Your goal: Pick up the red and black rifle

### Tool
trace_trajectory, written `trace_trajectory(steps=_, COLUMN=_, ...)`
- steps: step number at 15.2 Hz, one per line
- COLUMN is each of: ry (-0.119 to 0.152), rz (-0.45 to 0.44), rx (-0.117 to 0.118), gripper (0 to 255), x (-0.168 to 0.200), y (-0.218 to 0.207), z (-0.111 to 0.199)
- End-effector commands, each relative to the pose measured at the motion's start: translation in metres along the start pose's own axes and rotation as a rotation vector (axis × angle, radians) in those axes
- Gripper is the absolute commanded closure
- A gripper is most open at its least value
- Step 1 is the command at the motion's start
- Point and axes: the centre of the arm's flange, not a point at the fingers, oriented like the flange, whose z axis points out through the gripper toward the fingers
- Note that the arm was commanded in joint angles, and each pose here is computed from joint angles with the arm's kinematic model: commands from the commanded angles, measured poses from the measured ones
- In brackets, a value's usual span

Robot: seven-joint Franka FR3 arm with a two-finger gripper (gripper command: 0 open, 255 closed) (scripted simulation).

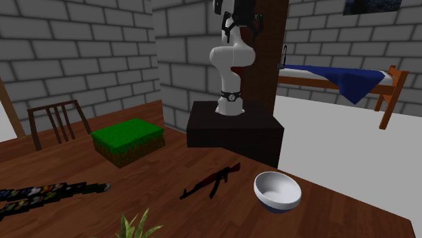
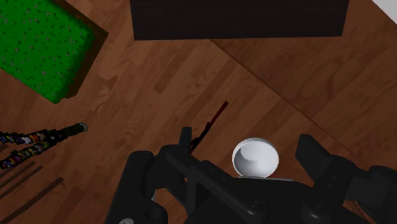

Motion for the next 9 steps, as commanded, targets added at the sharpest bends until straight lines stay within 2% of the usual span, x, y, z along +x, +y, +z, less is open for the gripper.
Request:
trace_trajectory(steps=1, ry=0.000, rz=0.000, rx=0.000, gripper=0, x=0.000, y=0.000, z=0.000)
trace_trajectory(steps=9, ry=0.029, rz=0.129, rx=0.004, gripper=0, x=0.047, y=-0.001, z=0.092)
